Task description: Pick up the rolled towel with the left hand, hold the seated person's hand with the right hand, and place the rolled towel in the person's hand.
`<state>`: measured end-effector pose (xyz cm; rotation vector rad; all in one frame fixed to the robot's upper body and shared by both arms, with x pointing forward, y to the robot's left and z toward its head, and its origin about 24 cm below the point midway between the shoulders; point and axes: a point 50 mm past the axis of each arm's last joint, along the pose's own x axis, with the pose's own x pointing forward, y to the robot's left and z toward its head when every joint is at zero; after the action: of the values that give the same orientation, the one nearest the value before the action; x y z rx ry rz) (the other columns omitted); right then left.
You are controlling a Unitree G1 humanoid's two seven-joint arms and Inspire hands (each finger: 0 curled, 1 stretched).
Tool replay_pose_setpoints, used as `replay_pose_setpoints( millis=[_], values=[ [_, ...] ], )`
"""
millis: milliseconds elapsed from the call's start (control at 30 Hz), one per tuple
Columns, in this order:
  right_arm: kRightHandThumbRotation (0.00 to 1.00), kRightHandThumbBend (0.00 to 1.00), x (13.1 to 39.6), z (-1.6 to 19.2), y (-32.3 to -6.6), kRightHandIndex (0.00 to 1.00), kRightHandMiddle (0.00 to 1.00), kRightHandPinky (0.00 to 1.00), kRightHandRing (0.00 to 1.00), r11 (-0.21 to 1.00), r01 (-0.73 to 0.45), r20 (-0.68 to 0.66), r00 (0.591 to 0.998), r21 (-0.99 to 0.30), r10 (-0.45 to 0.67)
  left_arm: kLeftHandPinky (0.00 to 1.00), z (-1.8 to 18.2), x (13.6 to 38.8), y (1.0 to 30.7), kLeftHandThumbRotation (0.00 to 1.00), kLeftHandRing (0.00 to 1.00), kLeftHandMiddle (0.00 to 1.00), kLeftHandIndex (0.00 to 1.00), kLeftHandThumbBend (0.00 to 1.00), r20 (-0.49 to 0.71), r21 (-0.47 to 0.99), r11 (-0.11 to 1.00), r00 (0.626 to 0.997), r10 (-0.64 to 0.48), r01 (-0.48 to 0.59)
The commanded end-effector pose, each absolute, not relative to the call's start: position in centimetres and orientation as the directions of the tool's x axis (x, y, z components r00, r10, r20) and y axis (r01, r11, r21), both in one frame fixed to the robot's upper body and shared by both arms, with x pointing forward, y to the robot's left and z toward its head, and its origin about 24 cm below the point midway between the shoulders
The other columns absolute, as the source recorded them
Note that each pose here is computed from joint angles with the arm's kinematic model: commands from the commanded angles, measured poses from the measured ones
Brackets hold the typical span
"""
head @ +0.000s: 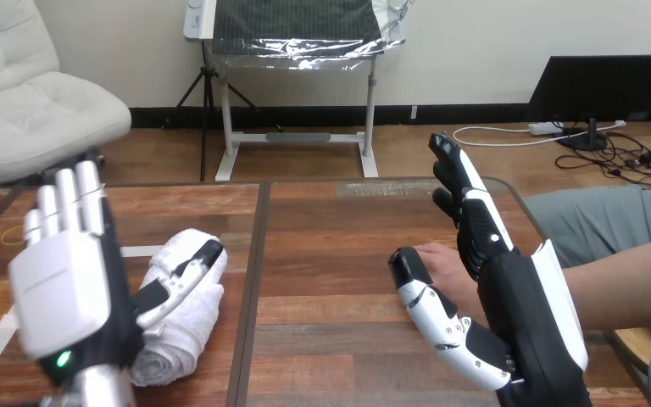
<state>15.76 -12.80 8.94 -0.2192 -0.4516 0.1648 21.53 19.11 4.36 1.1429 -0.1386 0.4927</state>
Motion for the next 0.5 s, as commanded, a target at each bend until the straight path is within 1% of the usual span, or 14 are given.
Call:
replay_pose_setpoints(
  millis=[0, 233, 467],
  values=[
    [0.40, 0.29, 16.2, 10.1, -13.0, 0.98, 1.00, 0.97, 1.00, 0.962, -0.093, 0.461, 0.863, -0.255, 0.206, 0.86, 4.8, 23.9, 18.4, 0.69, 0.93, 0.97, 0.95, 0.89, 0.359, 0.840, 0.330, 0.897, 0.257, -0.431],
    [0.38, 0.29, 16.3, 10.1, -13.2, 0.98, 1.00, 0.98, 1.00, 0.961, -0.094, 0.460, 0.863, -0.260, 0.208, 0.82, 4.5, 25.4, 18.0, 0.67, 0.91, 0.96, 0.95, 0.89, 0.308, 0.850, 0.362, 0.919, 0.246, -0.382],
    [0.36, 0.30, 16.3, 10.1, -13.4, 0.98, 1.00, 0.98, 1.00, 0.961, -0.099, 0.454, 0.866, -0.258, 0.211, 0.77, 4.4, 26.7, 17.4, 0.70, 0.89, 0.95, 0.95, 0.92, 0.243, 0.862, 0.393, 0.941, 0.237, -0.321]
  ],
)
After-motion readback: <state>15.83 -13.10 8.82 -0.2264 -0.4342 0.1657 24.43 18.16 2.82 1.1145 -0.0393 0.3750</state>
